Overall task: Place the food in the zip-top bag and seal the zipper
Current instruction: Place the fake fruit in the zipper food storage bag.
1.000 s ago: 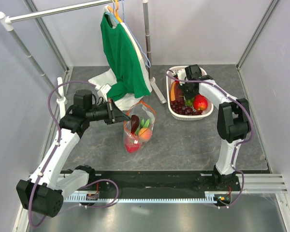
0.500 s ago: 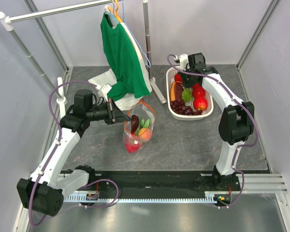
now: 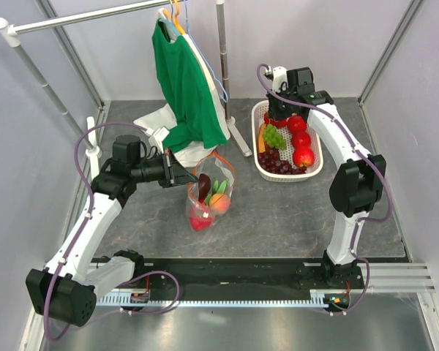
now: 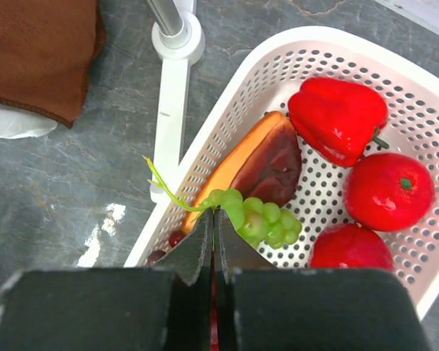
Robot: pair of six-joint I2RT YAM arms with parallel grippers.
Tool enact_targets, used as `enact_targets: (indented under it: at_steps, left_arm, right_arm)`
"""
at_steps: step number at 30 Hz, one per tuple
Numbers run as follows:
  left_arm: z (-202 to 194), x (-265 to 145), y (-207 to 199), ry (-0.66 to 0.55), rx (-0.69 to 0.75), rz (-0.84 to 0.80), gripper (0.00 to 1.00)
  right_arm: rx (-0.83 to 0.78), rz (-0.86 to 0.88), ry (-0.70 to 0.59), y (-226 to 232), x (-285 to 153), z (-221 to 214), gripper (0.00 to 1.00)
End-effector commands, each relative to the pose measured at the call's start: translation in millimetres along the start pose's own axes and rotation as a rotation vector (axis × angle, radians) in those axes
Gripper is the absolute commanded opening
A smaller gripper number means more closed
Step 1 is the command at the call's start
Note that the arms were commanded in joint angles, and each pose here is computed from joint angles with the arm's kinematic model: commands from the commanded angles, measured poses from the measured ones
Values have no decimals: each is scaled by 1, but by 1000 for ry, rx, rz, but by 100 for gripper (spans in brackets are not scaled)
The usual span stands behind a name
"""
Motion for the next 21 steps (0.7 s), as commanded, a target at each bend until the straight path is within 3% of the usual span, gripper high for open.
enact_targets:
  at_steps: [1,10,21]
  left_arm:
    - [5,-2,-4,-24,6,-17,2]
    - [4,1,0,-17,-20,-13,2]
    - [2,2,1,-24,-53,-9,2]
  right_arm:
    - [8,64,-124,17,-23,41,0]
    - [-55,196,-308,65,-138,75,0]
    - [-128,401,-383,115,-232,65,0]
Point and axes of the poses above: each gripper's point midway between its finger pads, its own x axis out along the fingers, its own y axis along the line the jaws close on, z = x × y, the point moved 3 cm from there along -x, back along the fingers, and after that the axes turned 15 degrees about x, right-handed, at the moved point
